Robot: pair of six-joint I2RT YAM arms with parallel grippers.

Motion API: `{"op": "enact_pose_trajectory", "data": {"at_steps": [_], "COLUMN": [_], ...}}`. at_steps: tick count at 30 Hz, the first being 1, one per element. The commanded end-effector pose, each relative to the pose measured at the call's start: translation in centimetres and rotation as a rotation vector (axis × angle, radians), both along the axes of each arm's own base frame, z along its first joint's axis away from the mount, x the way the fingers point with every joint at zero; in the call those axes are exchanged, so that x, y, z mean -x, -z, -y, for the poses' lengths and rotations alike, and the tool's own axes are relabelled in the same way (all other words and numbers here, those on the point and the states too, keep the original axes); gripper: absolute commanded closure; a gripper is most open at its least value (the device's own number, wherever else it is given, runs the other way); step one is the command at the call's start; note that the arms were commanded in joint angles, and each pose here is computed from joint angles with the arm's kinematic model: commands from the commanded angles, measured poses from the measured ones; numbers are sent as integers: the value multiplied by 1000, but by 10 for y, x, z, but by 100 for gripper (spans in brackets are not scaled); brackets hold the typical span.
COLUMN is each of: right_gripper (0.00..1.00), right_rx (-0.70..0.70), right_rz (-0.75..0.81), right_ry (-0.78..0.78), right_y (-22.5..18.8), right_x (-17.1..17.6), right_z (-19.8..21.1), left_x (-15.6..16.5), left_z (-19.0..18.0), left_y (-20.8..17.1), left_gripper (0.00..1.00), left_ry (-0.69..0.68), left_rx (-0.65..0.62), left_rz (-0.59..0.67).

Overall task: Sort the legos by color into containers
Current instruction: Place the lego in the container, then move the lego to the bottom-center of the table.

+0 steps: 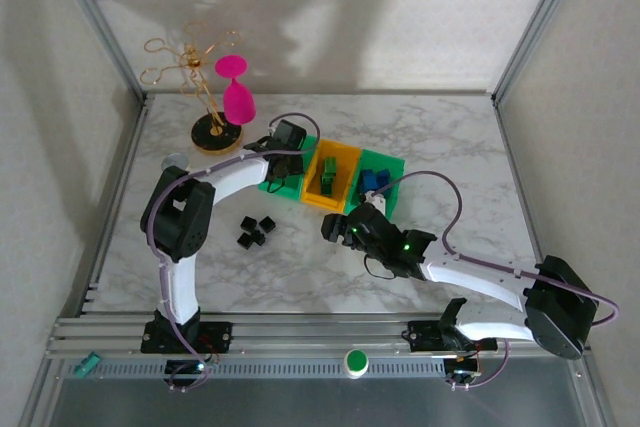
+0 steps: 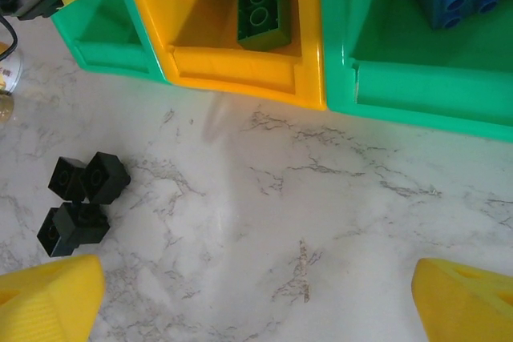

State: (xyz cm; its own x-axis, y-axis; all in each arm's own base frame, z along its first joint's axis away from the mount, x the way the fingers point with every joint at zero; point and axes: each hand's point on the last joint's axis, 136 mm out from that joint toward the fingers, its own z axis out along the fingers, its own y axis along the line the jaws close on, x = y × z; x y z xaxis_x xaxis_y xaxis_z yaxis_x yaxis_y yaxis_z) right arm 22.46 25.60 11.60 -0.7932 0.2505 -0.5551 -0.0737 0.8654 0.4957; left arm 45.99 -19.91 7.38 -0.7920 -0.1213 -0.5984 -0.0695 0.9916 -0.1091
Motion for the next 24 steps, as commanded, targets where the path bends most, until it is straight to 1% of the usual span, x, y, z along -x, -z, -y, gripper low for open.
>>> {"op": "enact_pose_trajectory", "data": {"at_steps": [1,4,7,13,19,24], "right_gripper": [1,1,1,1,1,1], "right_rx": [16,16,19,-5,-11,-19], "right_rz": [12,18,19,22,38,58], "right_ry": [2,-8,-17,-47,-111,-175], "right_y": [-2,-4,-4,-3,1,6], "right_x": [-4,-5,-5,0,9,24], "right_z": [2,-1,-2,-6,-17,-35], "left_x": [4,9,22,65,115,153], "left_z": [-7,-12,-17,-35,-60,-82], "left_y": [-28,-42,-53,-66,-56,-30], "left_gripper": [58,60,60,62,62,59], "left_ry": [-12,-21,-31,-52,-92,-128], "left_rx": [-10,0,28,91,120,100], "left_rz": [38,60,77,90,63,1]}}
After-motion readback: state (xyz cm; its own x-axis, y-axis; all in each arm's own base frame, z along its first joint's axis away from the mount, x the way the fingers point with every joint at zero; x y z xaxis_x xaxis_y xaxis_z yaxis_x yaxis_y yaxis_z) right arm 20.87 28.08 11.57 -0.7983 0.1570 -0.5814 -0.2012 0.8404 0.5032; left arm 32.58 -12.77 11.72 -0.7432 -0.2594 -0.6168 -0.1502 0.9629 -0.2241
